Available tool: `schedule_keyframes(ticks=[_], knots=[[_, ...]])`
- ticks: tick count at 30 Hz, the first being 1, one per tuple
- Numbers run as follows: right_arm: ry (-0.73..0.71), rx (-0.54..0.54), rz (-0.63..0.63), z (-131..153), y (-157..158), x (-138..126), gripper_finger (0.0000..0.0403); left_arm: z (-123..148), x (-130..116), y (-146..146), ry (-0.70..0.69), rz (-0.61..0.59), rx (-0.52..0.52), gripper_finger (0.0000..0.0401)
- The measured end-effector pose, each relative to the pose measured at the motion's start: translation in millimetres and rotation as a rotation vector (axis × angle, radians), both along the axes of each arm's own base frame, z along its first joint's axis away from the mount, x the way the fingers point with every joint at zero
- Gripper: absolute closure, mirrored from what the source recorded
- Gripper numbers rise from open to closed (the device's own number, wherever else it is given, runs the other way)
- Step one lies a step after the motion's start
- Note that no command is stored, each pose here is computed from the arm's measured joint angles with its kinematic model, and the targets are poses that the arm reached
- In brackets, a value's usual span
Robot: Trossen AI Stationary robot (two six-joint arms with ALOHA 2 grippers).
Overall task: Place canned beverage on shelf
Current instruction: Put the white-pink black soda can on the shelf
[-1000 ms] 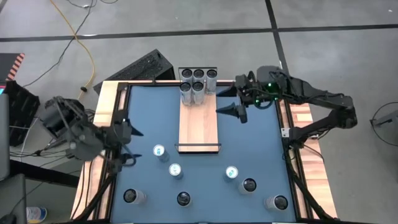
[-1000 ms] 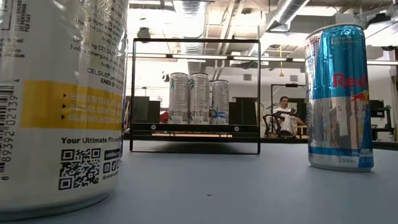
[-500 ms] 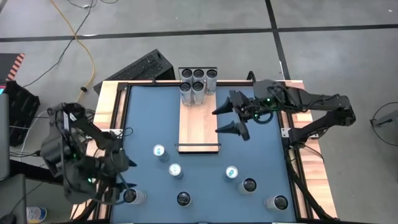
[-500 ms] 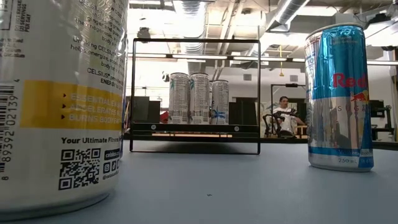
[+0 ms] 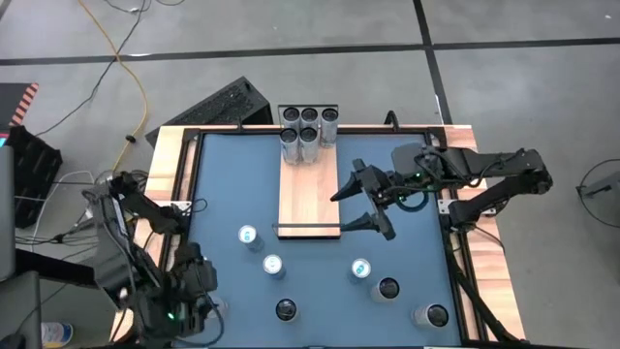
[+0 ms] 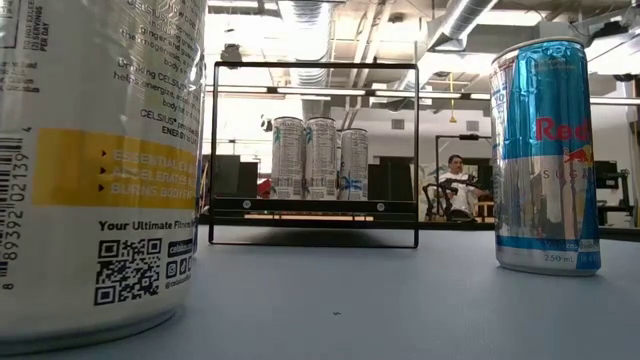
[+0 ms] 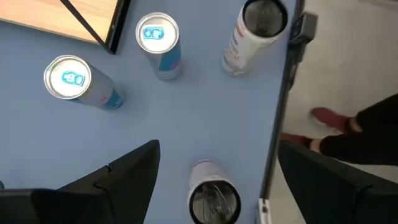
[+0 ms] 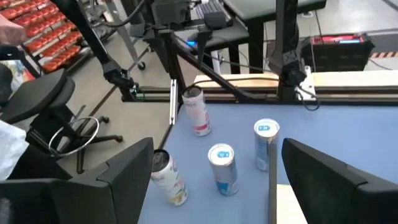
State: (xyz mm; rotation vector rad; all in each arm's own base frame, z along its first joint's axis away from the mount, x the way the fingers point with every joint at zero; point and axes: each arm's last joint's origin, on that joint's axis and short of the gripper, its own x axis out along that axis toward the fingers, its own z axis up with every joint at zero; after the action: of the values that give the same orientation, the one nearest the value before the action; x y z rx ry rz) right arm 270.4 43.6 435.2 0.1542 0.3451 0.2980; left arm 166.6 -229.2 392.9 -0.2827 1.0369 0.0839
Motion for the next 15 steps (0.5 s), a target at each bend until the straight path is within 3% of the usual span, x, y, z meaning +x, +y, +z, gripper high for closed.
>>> schedule_keyframes(ticks=[6, 15], knots=[[0.027, -0.004, 0.01, -2.0, 2.5, -2.1, 0.0065, -23.5, 3.5, -25.9, 0.1, -0.047, 0.03, 0.009], [0.023, -0.03, 0.018, -2.5, 2.4, -2.2, 0.0065, -34.2, -2.1, -39.6, 0.159, 0.016, -0.002, 0.009]])
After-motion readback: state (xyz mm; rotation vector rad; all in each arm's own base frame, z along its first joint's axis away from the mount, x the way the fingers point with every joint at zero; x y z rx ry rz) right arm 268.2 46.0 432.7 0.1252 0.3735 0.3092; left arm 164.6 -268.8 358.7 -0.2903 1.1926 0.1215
